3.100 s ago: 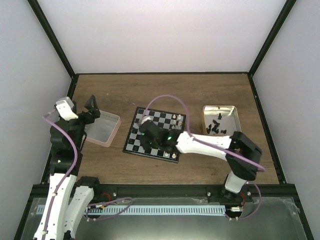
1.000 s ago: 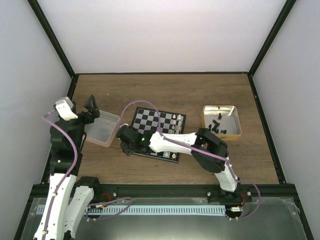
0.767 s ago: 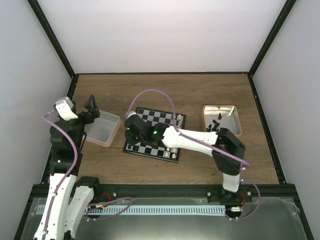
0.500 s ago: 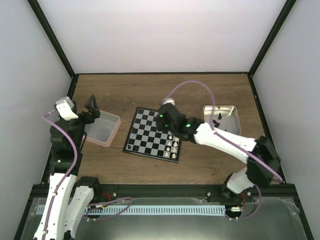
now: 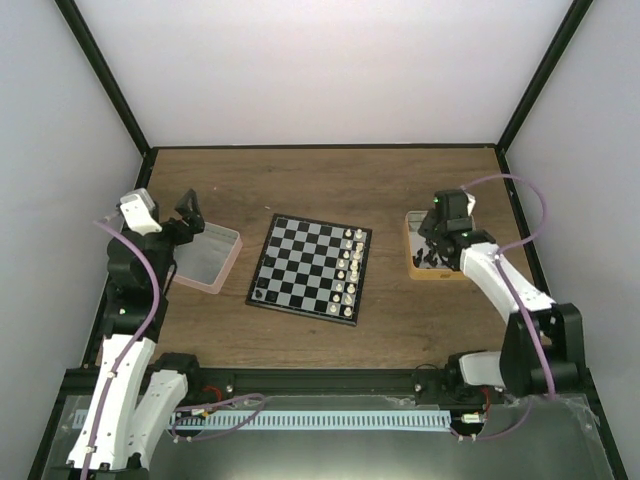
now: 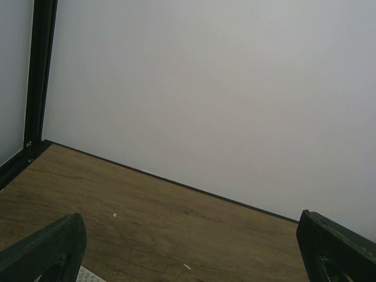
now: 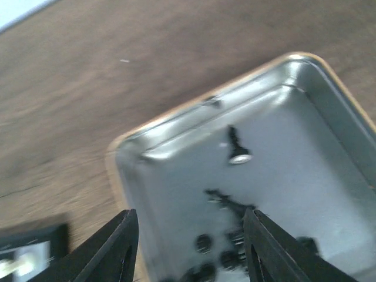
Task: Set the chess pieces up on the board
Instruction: Pick up the chess piece from the storage box.
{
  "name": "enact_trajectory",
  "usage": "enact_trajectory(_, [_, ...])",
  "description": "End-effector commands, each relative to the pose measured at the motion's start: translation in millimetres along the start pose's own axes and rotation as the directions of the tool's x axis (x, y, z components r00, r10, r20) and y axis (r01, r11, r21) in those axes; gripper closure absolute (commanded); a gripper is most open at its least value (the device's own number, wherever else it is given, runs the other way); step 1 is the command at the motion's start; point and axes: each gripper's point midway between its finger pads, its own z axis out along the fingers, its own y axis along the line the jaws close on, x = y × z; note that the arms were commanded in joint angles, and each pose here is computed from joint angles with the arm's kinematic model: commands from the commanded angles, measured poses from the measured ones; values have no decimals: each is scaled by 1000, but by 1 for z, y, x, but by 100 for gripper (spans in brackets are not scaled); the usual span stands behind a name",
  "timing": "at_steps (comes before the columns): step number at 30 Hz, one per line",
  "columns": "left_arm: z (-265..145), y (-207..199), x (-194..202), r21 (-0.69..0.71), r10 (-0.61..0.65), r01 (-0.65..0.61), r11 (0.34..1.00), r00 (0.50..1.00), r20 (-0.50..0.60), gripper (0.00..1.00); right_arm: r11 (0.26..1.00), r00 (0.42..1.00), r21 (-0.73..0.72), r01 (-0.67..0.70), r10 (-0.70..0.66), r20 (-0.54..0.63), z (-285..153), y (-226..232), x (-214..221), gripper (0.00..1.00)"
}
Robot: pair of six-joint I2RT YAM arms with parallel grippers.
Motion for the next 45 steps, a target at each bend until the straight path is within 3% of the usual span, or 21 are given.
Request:
enact_trajectory(1, [-3,-1,-9,5,2,-2,1000,1000,27,0,997,995,24,-74,76,-69,39,-35,6,49])
enact_trajectory(4, [-2,-1,-8,3,1,-1,1000,1000,26,0,991,987,80,-111,120,-108,66,-57,11,49])
enact_trajectory(10, [-1,3,-8,-17,5,-4,1000,1000,23,0,992,980,117,-47,69,-189,109,-73,9,54])
enact_trajectory(21, [-3,0,-10,-4,4,-4,1000,999,32,0,995,975,100,24,-1,-223,132,-76,17,57])
enact_trajectory(29, [4,1,-3,-5,5,-5,1000,1000,6,0,992,970,123,40,-9,-244,134,-82,23,77])
enact_trajectory(45, [13,-5,7,39,6,-5,999,999,-34,0,992,960,121,24,11,-279,128,-81,41,75])
